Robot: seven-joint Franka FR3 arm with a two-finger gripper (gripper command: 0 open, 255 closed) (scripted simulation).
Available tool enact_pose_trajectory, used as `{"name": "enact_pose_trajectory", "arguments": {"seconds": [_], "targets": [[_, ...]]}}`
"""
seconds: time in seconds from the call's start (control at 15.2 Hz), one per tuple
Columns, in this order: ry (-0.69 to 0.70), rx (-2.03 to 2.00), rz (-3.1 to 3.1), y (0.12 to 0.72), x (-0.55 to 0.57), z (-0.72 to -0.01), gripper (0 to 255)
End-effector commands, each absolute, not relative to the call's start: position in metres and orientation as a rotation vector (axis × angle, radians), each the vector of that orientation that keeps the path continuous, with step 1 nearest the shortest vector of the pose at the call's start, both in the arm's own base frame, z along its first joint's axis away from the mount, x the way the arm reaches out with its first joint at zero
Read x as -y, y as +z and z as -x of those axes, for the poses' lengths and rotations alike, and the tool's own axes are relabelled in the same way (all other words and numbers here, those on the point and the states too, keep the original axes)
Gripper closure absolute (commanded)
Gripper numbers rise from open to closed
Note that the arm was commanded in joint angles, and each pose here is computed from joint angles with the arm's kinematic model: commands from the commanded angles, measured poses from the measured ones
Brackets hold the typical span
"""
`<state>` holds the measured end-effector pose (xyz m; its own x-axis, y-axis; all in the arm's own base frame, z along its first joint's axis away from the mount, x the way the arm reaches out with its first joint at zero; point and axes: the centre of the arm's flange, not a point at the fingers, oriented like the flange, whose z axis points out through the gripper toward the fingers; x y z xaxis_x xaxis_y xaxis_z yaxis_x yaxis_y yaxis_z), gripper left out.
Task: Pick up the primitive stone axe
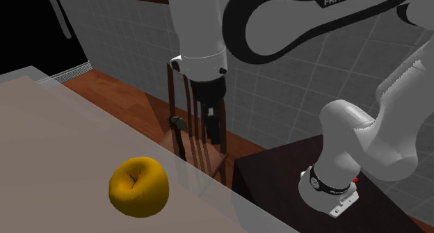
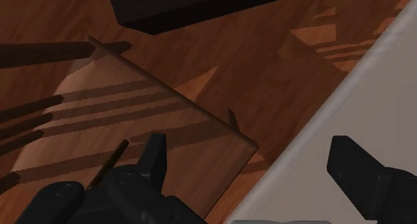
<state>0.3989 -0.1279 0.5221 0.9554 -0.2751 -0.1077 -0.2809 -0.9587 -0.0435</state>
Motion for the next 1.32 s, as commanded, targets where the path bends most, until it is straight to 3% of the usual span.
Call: {"name": "enact_pose_trajectory", "arguments": {"seconds": [0.0,0.99,1.25], "targets": [[0.149,-0.494,3.042,0.511,0.151,-0.411,0],[0.110,-0.927,2.948,0.444,0.322,-0.470,0],[0.110,-0.927,2.948,0.423,0.322,-0.470,0]]}}
